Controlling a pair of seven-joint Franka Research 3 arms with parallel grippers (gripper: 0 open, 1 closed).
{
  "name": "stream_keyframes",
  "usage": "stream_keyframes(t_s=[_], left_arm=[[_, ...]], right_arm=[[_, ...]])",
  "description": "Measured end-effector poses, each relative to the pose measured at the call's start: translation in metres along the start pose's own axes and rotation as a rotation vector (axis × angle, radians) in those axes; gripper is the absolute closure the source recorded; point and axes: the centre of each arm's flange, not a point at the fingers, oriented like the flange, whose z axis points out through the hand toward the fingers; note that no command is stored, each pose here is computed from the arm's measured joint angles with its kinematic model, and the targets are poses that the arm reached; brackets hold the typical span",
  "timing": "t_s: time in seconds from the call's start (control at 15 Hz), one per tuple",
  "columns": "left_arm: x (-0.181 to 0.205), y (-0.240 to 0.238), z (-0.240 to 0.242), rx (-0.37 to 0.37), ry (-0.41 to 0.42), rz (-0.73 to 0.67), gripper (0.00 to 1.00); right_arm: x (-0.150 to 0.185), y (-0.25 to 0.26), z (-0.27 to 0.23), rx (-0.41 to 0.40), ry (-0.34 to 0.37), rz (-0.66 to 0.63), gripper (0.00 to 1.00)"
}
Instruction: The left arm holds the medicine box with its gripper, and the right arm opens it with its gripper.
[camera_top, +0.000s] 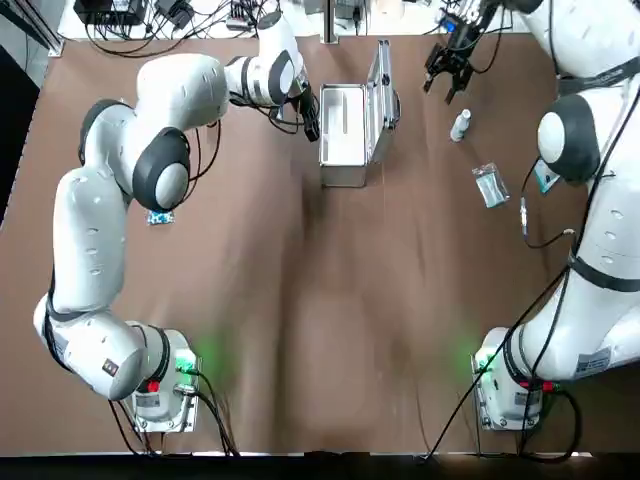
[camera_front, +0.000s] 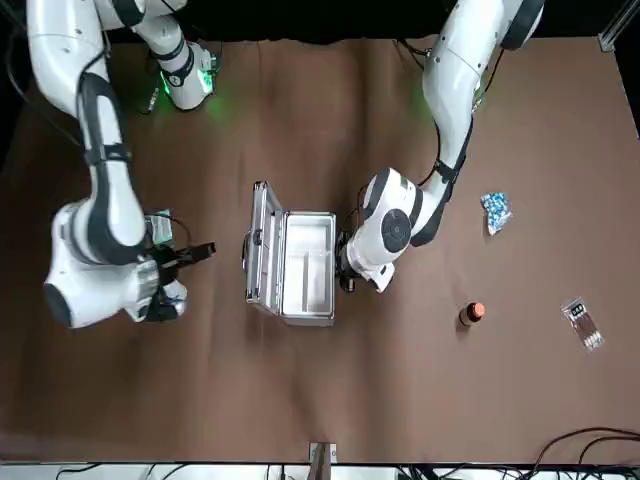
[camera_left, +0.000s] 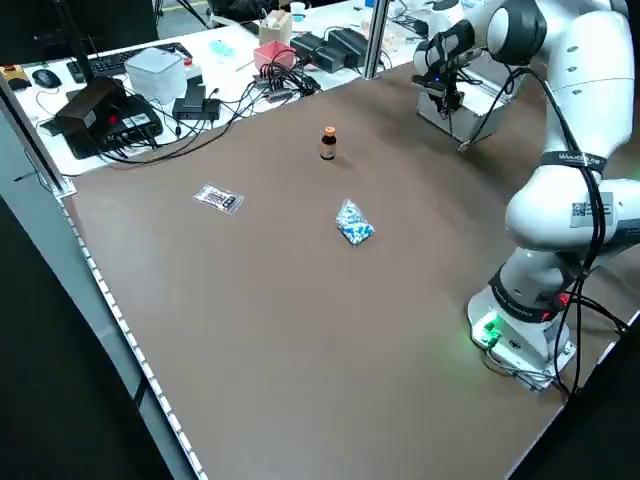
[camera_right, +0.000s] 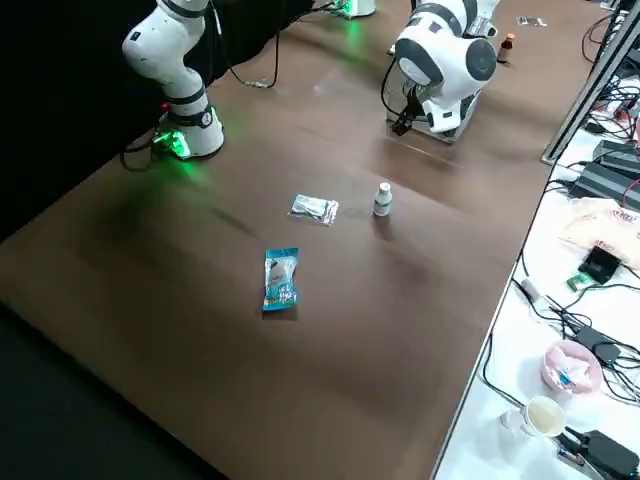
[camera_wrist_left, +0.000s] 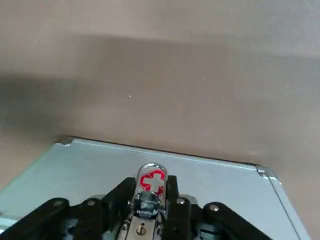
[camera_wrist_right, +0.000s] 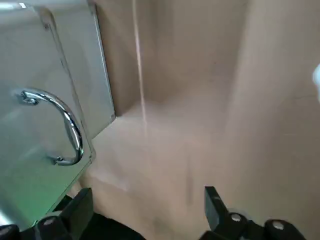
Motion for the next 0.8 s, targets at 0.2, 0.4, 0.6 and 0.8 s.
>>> stream_keyframes(t_s=[0.2, 0.4, 0.6, 0.8], left_arm=[[0.001, 0.002, 0.0, -0.012, -0.003, -0.003, 0.59], [0.004, 0.006, -0.001, -0.02, -0.004, -0.007, 0.32], [0.005, 0.016, -0.031, -0.019, 0.015, 0.028, 0.06], [0.013, 0.025, -0.089, -0.029, 0.057, 0.115, 0.0]], right_arm=[[-0.022, 0.033, -0.066, 0.01, 0.098, 0.009, 0.02], [-0.065, 0.066, -0.134, -0.085, 0.189, 0.042, 0.02], [-0.118, 0.077, -0.196, -0.214, 0.288, 0.079, 0.01], [-0.178, 0.076, -0.249, -0.284, 0.392, 0.105, 0.01]])
